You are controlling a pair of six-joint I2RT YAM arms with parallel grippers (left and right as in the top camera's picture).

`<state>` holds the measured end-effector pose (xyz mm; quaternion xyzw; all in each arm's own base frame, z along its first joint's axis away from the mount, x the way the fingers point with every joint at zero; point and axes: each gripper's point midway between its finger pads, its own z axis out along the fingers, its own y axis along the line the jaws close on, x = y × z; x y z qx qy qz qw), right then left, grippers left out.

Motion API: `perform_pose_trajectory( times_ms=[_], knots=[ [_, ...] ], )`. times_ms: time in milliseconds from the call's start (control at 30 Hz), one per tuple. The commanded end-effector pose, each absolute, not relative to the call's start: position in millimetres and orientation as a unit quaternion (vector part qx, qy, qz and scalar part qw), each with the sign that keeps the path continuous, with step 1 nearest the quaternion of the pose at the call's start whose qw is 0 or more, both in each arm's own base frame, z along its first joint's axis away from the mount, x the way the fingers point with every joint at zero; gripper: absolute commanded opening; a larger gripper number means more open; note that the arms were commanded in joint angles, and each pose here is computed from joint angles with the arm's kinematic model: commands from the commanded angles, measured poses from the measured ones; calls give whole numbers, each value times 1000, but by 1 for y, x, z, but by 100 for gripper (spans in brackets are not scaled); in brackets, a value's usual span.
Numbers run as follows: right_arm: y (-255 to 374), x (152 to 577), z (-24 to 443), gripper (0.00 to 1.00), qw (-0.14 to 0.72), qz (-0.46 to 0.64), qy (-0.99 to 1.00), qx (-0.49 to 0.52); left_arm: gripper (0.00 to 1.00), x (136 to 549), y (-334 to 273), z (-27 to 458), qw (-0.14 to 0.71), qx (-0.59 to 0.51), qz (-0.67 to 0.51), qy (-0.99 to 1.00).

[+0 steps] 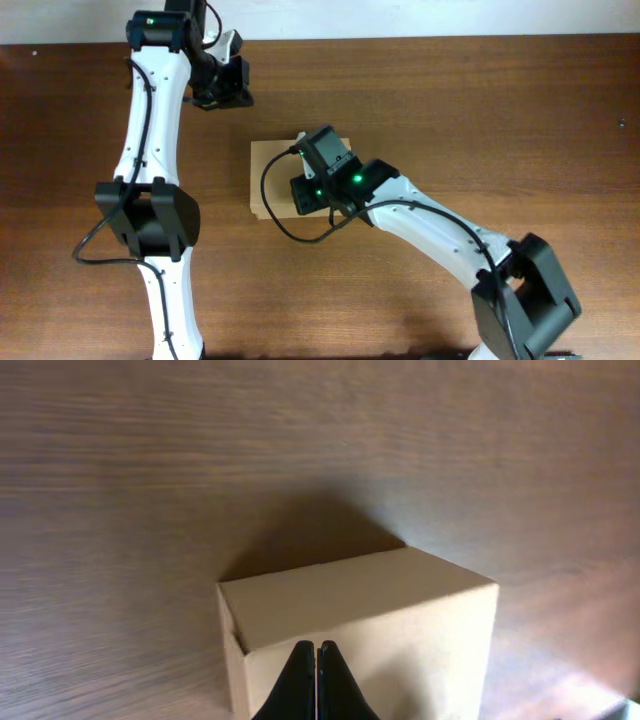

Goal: Pack container

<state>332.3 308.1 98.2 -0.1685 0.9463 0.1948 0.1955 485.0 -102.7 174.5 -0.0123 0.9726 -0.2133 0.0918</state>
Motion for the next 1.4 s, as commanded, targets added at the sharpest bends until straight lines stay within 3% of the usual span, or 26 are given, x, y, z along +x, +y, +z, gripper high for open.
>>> perform_pose_trajectory(
  times_ms=[0,233,567,600,633,667,700,733,767,1067,1367],
  knots=[
    [296,324,48,4,147,141,964,-169,2,491,-91,174,102,-29,-186,977],
    [306,319,61,3,141,171,959,-179,2,490,-91,175,101,-29,-186,977],
    [335,335,180,6,237,259,913,-206,2,478,-90,217,127,-24,-189,973],
    [337,338,192,27,252,261,906,-217,2,477,-90,226,136,-22,-190,972],
    [338,341,207,57,269,265,898,-225,2,475,-90,235,146,-20,-190,971],
    [338,345,222,95,285,269,892,-227,8,473,-90,245,156,-18,-191,969],
    [337,349,234,99,297,272,887,-225,31,470,-90,255,165,-17,-192,967],
    [334,354,246,99,310,273,884,-220,71,467,-89,264,175,-15,-193,965],
    [329,360,262,99,327,273,879,-212,99,463,-89,274,184,-13,-193,964],
    [264,382,304,99,362,242,881,-184,100,431,-107,336,228,14,-257,939],
    [170,325,333,99,360,145,883,-264,100,382,-95,411,337,76,-213,914]
  ],
)
